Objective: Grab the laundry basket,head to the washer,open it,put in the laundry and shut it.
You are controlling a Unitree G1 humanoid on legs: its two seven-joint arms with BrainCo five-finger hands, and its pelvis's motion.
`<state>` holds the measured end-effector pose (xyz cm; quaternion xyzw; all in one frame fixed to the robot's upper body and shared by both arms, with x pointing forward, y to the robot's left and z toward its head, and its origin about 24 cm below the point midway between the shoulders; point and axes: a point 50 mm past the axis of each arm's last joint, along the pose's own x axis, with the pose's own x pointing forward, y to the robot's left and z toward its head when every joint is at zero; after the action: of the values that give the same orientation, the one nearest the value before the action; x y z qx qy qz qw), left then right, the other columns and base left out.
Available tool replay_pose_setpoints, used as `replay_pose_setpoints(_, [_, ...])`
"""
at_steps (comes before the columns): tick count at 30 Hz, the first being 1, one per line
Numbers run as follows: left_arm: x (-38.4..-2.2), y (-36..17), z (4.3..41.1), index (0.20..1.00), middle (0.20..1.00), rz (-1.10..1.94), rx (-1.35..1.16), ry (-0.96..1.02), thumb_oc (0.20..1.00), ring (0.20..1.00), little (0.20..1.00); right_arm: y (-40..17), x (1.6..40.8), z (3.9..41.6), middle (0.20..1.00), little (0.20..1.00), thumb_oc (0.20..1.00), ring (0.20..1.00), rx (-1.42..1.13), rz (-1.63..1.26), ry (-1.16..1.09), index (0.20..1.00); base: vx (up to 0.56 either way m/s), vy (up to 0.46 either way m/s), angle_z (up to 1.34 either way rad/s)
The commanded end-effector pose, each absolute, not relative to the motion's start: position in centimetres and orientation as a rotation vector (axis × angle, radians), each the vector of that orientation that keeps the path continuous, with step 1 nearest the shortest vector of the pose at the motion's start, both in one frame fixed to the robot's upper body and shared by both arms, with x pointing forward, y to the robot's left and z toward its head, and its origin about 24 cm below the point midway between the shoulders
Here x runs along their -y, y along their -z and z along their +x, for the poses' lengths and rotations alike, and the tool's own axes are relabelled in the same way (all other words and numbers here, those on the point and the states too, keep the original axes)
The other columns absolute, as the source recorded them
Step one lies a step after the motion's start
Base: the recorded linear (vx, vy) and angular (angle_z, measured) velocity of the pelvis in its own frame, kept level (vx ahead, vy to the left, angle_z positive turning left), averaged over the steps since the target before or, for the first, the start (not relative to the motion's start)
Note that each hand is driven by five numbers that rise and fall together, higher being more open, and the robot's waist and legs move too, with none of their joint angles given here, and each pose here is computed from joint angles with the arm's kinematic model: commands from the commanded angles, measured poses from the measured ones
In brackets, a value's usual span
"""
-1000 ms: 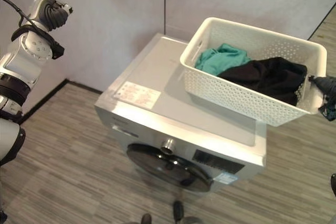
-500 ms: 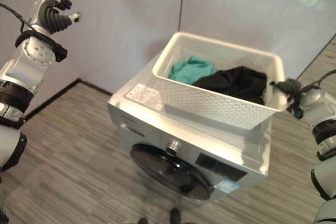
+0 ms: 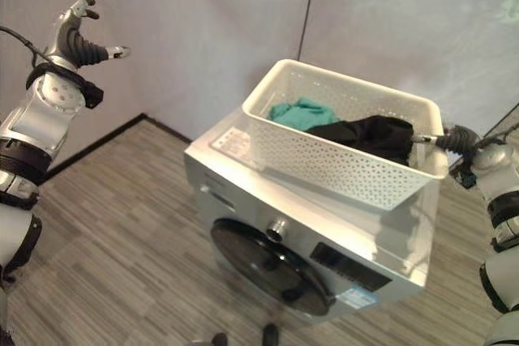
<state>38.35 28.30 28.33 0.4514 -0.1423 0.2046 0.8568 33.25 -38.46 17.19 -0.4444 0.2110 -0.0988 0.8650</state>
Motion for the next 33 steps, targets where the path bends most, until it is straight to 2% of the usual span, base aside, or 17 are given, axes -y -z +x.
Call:
replay_pose_setpoints(1, [-31.3,-32.4,35.3,1.000,1.000,0.888,0.476,-0.607,1.000,1.000,1.000,-23.8,42.3,29.7,1.000,1.000,1.000,1.000,-0.124,-0.731,0.456,1.000,0.01,-0.039,0.11])
replay_pose_setpoints(6, [-34.5,-29.4,28.8,1.000,1.000,0.925,0.584,-0.730,1.000,1.000,1.000,-23.9,43.1,23.8,1.000,1.000,1.000,1.000,0.169,-0.548,0.511,1.000,0.01,-0.063,0.05])
replay_pose_setpoints(8, [-35.7,-25.9,24.8,1.000,1.000,0.938,0.573,-0.770,1.000,1.000,1.000,-20.8,42.7,20.9,1.000,1.000,1.000,1.000,0.201,-0.466,0.505,1.000,-0.01,-0.107,-0.08])
replay_pose_setpoints(13, [-35.9,-20.6,20.6,1.000,1.000,0.880,0.470,-0.776,1.000,1.000,1.000,-15.7,40.4,19.6,1.000,1.000,1.000,1.000,0.080,-0.432,0.383,1.000,-0.09,-0.139,-0.12])
replay_pose_setpoints(17, [-35.5,-18.6,19.7,1.000,1.000,0.857,0.418,-0.758,1.000,1.000,1.000,-12.4,38.3,20.1,1.000,1.000,1.000,1.000,-0.050,-0.431,0.235,1.000,-0.13,-0.110,0.10])
replay_pose_setpoints(20, [-34.4,-17.3,20.8,1.000,1.000,0.761,0.416,-0.723,1.000,1.000,1.000,-10.4,36.8,20.3,1.000,1.000,1.000,1.000,-0.169,-0.521,0.092,1.000,-0.20,-0.074,0.46])
replay_pose_setpoints(21, [-33.7,-15.3,21.0,1.000,1.000,0.692,0.349,-0.669,1.000,1.000,1.000,-7.9,36.2,19.9,1.000,1.000,1.000,1.000,-0.273,-0.532,0.043,1.000,-0.22,-0.047,0.55])
replay_pose_setpoints(23, [-33.3,-14.0,21.0,1.000,1.000,0.660,0.301,-0.631,1.000,1.000,1.000,-6.5,35.9,19.7,1.000,1.000,1.000,1.000,-0.327,-0.532,0.022,1.000,-0.16,-0.008,0.59])
replay_pose_setpoints(25, [-32.3,-9.7,20.8,1.000,1.000,0.583,0.130,-0.520,1.000,1.000,1.000,-2.9,34.9,18.5,1.000,1.000,1.000,1.000,-0.488,-0.522,-0.072,1.000,-0.12,0.043,0.47])
replay_pose_setpoints(29, [-31.4,-5.6,20.9,1.000,1.000,0.554,-0.033,-0.418,1.000,1.000,1.000,0.2,34.4,16.8,1.000,1.000,1.000,1.000,-0.658,-0.541,-0.172,1.000,-0.09,0.109,0.30])
replay_pose_setpoints(33, [-29.6,-0.5,21.2,1.000,1.000,0.460,-0.215,-0.337,1.000,1.000,1.000,6.0,34.2,13.5,1.000,1.000,1.000,1.000,-0.929,-0.522,-0.185,1.000,-0.15,0.196,0.49])
